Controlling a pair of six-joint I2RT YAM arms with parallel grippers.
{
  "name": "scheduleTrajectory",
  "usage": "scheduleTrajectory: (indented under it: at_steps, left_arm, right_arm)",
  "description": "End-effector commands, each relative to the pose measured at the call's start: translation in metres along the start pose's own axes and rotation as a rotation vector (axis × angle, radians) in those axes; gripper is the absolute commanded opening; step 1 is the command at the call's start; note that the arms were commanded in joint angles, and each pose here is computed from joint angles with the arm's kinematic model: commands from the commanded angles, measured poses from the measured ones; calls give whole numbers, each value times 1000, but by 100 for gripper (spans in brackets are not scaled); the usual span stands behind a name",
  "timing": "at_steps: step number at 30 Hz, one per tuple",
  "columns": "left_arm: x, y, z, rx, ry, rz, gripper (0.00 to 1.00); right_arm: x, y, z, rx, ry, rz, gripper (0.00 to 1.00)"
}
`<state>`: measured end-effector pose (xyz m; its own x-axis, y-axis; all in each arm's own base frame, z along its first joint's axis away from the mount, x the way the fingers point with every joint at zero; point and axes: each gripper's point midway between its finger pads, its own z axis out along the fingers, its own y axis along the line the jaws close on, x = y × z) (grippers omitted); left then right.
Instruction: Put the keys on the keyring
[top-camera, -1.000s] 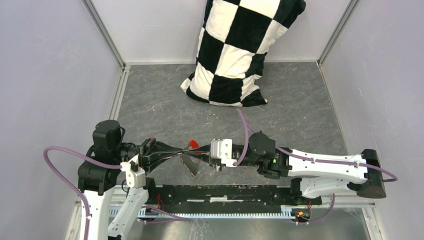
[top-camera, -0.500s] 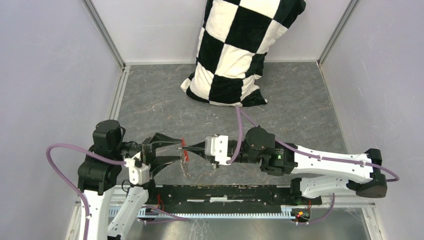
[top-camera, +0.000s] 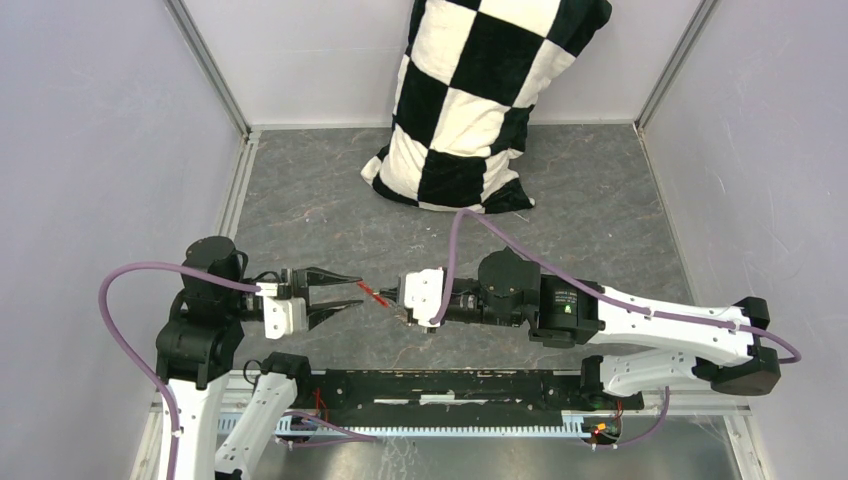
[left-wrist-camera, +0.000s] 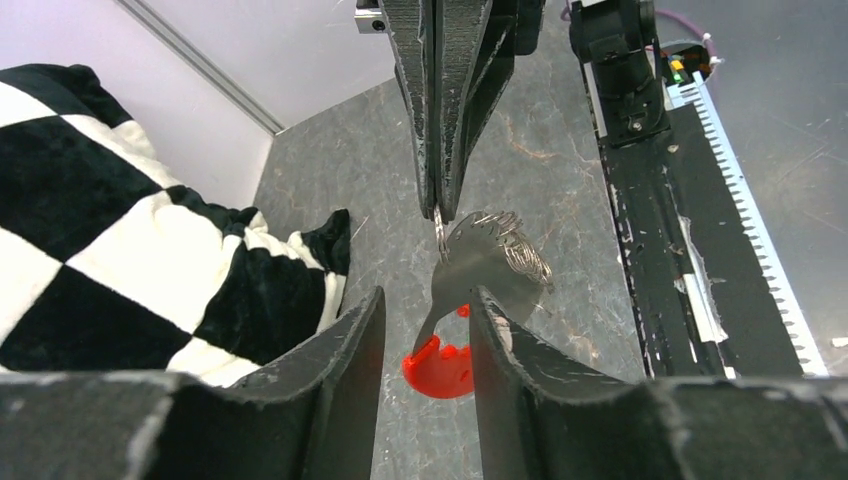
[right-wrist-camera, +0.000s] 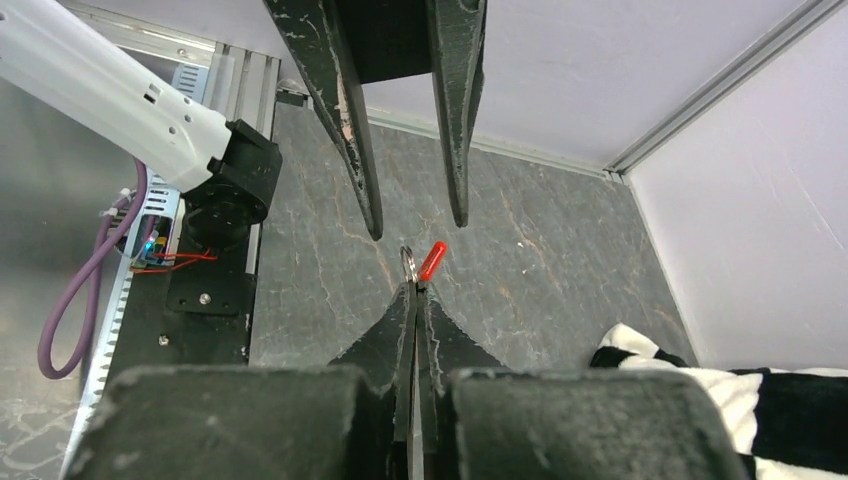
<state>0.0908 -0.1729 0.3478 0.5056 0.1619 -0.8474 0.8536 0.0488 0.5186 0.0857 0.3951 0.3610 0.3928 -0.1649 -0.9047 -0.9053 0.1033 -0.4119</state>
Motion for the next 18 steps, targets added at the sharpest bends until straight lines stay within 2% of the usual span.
scheduleTrajectory:
  at_steps: [1, 7, 12, 18]
  left_arm:
    - [-10, -4, 3, 40, -59, -75, 39]
    - [-18, -18, 1, 78, -79, -72, 27]
    - [-27, -21, 0, 88, -97, -50, 25]
    - [-36, -26, -1, 110, -133, -47, 24]
  right_arm:
    - [-40, -10, -10, 34, -160, -10, 1]
    - [-51, -6, -18, 52, -304, 13, 1]
    - [-55, 1, -23, 39, -387, 0, 1]
    - [-71, 15, -40, 30, -610, -111, 1]
